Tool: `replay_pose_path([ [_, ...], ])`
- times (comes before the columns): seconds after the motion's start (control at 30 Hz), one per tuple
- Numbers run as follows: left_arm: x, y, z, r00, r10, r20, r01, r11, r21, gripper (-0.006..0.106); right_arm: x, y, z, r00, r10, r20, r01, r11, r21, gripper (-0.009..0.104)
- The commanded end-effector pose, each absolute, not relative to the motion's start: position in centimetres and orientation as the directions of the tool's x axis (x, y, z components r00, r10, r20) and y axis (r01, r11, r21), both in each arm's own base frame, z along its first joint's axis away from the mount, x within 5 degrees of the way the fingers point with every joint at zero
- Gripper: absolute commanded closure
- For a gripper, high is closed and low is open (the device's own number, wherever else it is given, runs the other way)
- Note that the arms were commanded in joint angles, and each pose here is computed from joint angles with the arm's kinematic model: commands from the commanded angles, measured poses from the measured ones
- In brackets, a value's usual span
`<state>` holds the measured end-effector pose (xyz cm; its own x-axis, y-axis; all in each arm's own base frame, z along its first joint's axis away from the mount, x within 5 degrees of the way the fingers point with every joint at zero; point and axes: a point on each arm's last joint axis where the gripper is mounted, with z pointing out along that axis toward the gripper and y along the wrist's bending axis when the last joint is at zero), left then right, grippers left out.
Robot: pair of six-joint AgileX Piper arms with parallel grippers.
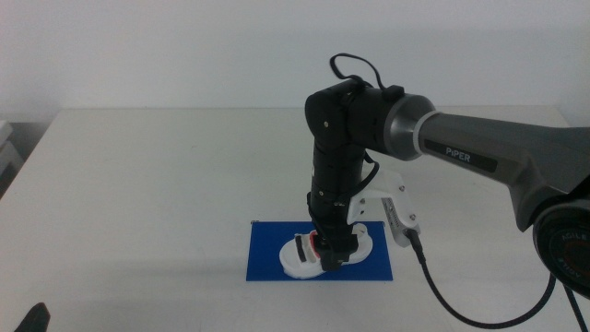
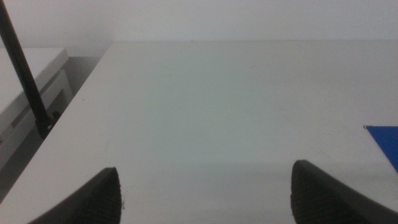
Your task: Use one arm to grab the shoe from the table and place it on the mat.
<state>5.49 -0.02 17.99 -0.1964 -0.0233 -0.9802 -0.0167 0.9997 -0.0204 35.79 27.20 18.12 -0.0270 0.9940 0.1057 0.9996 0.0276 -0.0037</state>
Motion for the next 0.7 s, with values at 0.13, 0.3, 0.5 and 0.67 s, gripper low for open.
replay_pose_path([
  [0.13, 5.5, 0.0, 18.5, -0.111, -0.034, -0.993, -0.018, 0.999, -0.032, 0.007, 35.9, 27.2, 21.5, 0.013, 0.973, 0.229, 0.999, -0.019, 0.027, 0.095],
  [0.3, 5.5, 0.0, 18.5, -0.111, -0.034, -0.993, -0.018, 0.999, -0.032, 0.007, 36.1, 27.2, 21.5, 0.01, 0.972, 0.234, 0.999, -0.022, 0.049, 0.079],
  [0.5, 5.5, 0.0, 18.5, -0.111, -0.034, -0.993, -0.018, 0.999, -0.032, 0.007, 36.7, 26.9, 21.5, -0.015, 0.979, 0.205, 0.993, -0.01, 0.121, 0.047],
  [0.67, 5.5, 0.0, 18.5, -0.111, -0.034, -0.993, -0.018, 0.999, -0.032, 0.007, 37.0, 26.8, 21.5, -0.025, 0.982, 0.189, 0.989, -0.004, 0.147, 0.017],
])
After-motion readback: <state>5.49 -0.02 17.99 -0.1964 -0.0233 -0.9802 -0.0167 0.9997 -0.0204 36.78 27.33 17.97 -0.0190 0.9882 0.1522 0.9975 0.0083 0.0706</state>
